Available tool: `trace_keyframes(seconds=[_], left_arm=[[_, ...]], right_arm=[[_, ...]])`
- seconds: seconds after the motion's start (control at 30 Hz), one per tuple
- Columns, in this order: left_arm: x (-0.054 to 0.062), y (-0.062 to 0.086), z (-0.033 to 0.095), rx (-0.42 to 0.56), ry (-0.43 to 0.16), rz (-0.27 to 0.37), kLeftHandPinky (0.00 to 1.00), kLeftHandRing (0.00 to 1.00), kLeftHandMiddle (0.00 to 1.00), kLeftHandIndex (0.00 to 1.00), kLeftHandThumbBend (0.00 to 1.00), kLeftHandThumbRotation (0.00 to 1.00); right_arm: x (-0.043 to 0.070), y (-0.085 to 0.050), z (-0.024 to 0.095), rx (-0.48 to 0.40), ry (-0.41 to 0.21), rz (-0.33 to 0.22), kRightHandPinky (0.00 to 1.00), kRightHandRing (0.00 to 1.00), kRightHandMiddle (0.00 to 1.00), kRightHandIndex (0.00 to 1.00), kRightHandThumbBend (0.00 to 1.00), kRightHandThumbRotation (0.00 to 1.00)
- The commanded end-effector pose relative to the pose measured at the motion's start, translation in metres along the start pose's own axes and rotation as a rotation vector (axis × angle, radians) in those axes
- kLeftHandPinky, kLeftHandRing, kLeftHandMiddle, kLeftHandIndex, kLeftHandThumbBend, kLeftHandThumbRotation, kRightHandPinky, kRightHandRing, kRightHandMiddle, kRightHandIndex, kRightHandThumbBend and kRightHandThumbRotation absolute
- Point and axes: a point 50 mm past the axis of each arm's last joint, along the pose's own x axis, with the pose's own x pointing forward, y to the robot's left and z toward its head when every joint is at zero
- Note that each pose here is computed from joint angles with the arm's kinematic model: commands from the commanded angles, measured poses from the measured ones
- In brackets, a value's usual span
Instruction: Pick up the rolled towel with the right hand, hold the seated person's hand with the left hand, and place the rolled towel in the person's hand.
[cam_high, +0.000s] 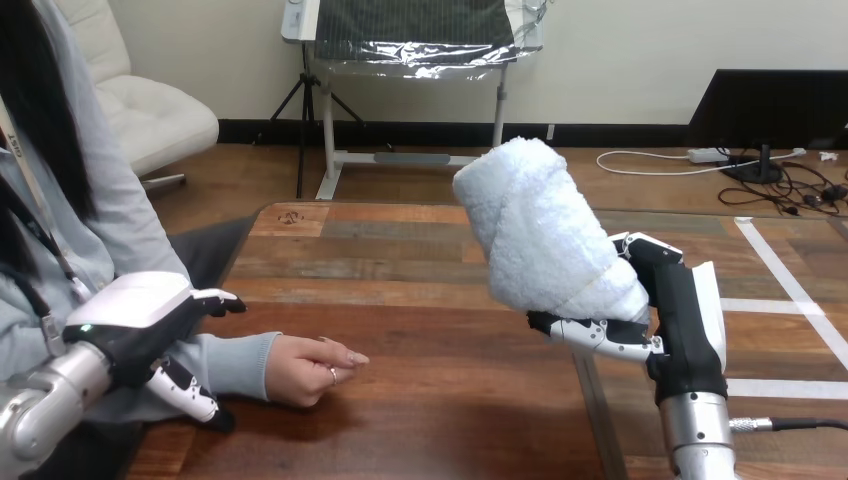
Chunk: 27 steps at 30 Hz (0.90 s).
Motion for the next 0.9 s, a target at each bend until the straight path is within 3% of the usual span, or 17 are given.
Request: trace_keyframes(seconds=[0.0,0.3,0.47,0.87], left_arm=[[0.012,0.01,0.007,0.03,-0.004,0.026,0.8,0.82,0.82,0.83,1.0,0.26],[0.015,0.002,0.009,0.008,0.006,0.032,0.71,0.75,0.76,0.77,1.0,0.22],[0.014,-0.001,0.011,-0.007,-0.007,0.043,0.6,0.66,0.69,0.71,1.0,0.15],[0.014,-0.01,0.015,-0.023,-0.024,0.065,0.47,0.52,0.57,0.59,0.98,0.05]], right_arm=[[0.02,0.001,0.026,0.078,-0.159,-0.041,0.24,0.29,0.4,0.44,0.77,0.0],[0.018,0.0,0.027,0.115,-0.178,-0.036,0.24,0.29,0.4,0.44,0.76,0.0],[0.017,-0.001,0.028,0.13,-0.184,-0.03,0.23,0.28,0.39,0.44,0.75,0.0],[0.015,-0.002,0.028,0.162,-0.188,-0.013,0.23,0.28,0.4,0.44,0.75,0.0]])
